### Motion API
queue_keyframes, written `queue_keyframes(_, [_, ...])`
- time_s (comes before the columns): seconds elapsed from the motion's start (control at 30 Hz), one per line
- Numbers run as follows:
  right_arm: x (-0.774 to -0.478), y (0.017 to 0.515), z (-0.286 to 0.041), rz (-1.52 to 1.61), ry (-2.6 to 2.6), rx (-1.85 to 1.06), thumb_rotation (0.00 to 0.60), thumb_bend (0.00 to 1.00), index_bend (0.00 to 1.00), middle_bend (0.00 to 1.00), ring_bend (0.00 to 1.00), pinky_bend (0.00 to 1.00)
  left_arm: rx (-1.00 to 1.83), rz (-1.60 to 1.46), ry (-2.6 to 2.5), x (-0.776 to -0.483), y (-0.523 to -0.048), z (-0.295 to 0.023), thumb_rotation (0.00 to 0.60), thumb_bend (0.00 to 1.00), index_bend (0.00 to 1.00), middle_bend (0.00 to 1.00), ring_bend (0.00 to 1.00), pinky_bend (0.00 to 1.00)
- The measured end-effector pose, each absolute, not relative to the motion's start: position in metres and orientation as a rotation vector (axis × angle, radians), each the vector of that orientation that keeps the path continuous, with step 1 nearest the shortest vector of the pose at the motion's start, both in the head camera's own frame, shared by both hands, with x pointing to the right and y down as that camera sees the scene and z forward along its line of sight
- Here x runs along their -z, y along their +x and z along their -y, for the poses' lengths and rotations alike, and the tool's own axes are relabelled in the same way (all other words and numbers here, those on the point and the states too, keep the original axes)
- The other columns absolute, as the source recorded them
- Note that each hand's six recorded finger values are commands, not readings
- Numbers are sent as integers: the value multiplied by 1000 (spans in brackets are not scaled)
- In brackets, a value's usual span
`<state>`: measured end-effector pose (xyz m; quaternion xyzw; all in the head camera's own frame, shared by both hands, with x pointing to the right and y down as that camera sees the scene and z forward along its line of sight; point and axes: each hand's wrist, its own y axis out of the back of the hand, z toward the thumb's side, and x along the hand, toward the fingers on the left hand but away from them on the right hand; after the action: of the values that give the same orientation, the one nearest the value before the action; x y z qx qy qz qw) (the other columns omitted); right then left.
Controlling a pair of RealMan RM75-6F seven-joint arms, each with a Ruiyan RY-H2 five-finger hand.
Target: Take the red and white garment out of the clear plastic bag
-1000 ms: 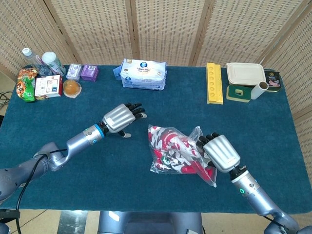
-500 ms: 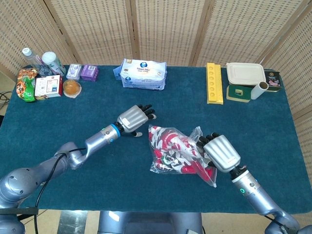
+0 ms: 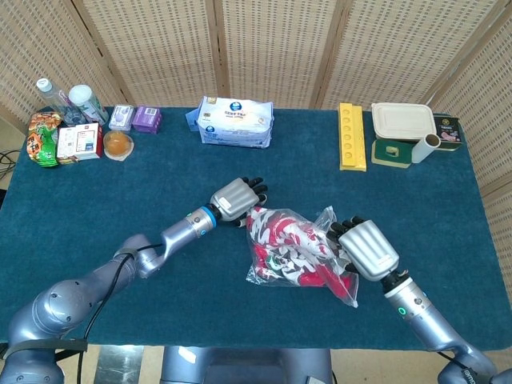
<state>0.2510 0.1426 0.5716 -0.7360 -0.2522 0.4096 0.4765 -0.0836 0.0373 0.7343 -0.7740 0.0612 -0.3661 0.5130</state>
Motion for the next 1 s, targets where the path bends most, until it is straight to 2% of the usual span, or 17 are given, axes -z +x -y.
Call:
queue_keyframes(0.43, [-581,253,-142,612,-1838,-1014,600,545,717,469,559,497,858,-162,-1879,-739,-80,-41,600,385,626,209,106,327])
queue_keyframes(0.67, [-585,245,-146,599,-1892,-998,600,545,719,475,559,497,855,-162,-1891,-740,-93,-43,600,402,683,251,120,333])
queue_keyframes(1.0, [-582,223,-163,530,-1980,-937,600,546,720,486,560,496,836,-207,-1956,-724,-131,-49,600,410,727,293,151,342])
